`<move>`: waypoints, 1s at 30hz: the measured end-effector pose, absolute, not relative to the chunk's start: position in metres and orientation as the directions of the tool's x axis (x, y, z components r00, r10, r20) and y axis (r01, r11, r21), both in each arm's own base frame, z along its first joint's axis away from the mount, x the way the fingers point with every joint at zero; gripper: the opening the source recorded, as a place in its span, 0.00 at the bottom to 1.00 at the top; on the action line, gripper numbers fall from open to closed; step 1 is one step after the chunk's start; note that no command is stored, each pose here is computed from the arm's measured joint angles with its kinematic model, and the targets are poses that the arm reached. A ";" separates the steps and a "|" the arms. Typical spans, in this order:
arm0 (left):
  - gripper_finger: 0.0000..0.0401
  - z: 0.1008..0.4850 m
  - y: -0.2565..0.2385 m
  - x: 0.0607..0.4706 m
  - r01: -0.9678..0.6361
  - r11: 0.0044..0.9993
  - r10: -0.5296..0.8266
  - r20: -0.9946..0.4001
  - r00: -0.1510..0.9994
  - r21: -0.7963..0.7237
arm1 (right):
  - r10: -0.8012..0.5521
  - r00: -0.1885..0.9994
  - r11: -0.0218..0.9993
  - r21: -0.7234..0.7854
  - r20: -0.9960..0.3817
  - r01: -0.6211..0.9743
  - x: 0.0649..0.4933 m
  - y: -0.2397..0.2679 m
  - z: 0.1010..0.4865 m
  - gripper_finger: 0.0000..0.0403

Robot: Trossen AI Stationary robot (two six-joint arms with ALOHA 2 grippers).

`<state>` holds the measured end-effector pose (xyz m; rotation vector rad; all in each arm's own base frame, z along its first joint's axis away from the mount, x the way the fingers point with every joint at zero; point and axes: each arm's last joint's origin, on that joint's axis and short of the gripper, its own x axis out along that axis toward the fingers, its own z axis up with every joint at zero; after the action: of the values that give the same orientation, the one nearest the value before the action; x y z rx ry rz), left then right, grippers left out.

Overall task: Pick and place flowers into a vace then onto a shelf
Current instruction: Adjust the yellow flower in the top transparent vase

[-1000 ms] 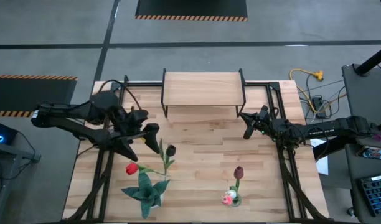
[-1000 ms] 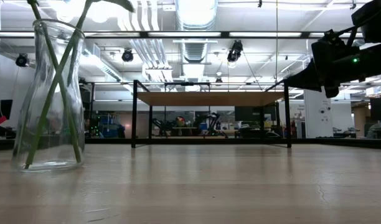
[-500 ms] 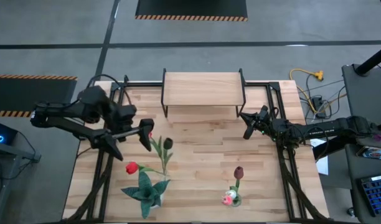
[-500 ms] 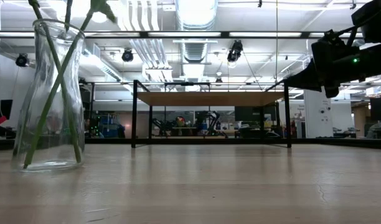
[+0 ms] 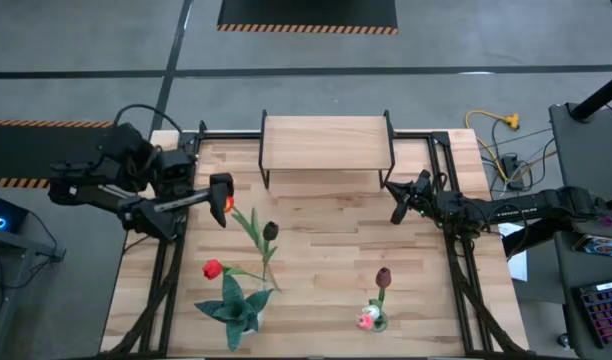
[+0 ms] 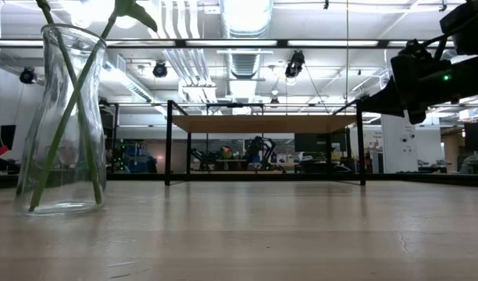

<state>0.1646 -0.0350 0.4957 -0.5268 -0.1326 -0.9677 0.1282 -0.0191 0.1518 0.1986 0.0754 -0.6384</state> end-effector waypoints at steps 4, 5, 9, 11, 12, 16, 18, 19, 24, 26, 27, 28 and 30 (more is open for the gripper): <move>0.99 0.501 -0.033 0.164 0.773 0.537 -0.673 0.380 0.635 -0.339 | -0.584 0.801 0.785 0.160 -0.131 0.599 0.128 -0.019 0.152 0.02; 0.99 0.503 -0.032 0.164 0.758 0.562 -0.648 0.393 0.653 -0.331 | -0.584 0.801 0.785 0.160 -0.131 0.599 0.128 -0.019 0.152 0.02; 0.99 0.512 -0.029 0.160 0.712 0.645 -0.575 0.439 0.691 -0.278 | -0.584 0.801 0.785 0.160 -0.131 0.599 0.128 -0.019 0.152 0.02; 0.99 0.516 -0.028 0.158 0.690 0.679 -0.545 0.458 0.702 -0.251 | -0.584 0.801 0.785 0.160 -0.131 0.598 0.128 -0.019 0.152 0.02; 0.99 0.518 -0.028 0.157 0.676 0.696 -0.527 0.468 0.709 -0.241 | -0.584 0.801 0.785 0.160 -0.131 0.599 0.128 -0.019 0.152 0.02; 0.99 0.523 -0.026 0.155 0.627 0.751 -0.472 0.494 0.730 -0.209 | -0.581 0.803 0.780 0.193 -0.129 0.595 0.128 -0.019 0.152 0.02; 0.99 0.523 -0.025 0.155 0.616 0.761 -0.465 0.490 0.737 -0.204 | -0.574 0.812 0.773 0.259 -0.103 0.580 0.129 -0.019 0.155 0.02; 0.99 0.522 -0.025 0.155 0.612 0.763 -0.464 0.484 0.742 -0.207 | -0.580 0.810 0.761 0.301 -0.079 0.575 0.129 -0.019 0.158 0.02; 0.99 0.516 -0.021 0.161 0.486 0.819 -0.330 0.443 0.834 -0.304 | -0.547 0.826 0.776 0.453 0.136 0.439 0.129 -0.018 0.181 0.03; 0.99 0.513 -0.019 0.163 0.429 0.836 -0.276 0.413 0.868 -0.341 | -0.526 0.819 0.793 0.481 0.232 0.373 0.127 -0.017 0.191 0.06; 0.99 0.511 -0.019 0.164 0.407 0.843 -0.261 0.396 0.881 -0.351 | -0.512 0.816 0.802 0.490 0.269 0.341 0.126 -0.017 0.196 0.08; 0.99 0.509 -0.018 0.165 0.385 0.853 -0.245 0.380 0.892 -0.352 | -0.498 0.816 0.810 0.494 0.295 0.316 0.127 -0.016 0.202 0.10; 0.99 0.506 -0.017 0.167 0.351 0.867 -0.227 0.348 0.910 -0.353 | -0.472 0.817 0.829 0.481 0.331 0.284 0.130 -0.016 0.220 0.15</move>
<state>0.1667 -0.0174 0.5060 -0.4239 -0.3024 -0.3077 0.1304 -0.0157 0.2197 0.4300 -0.4581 -0.4160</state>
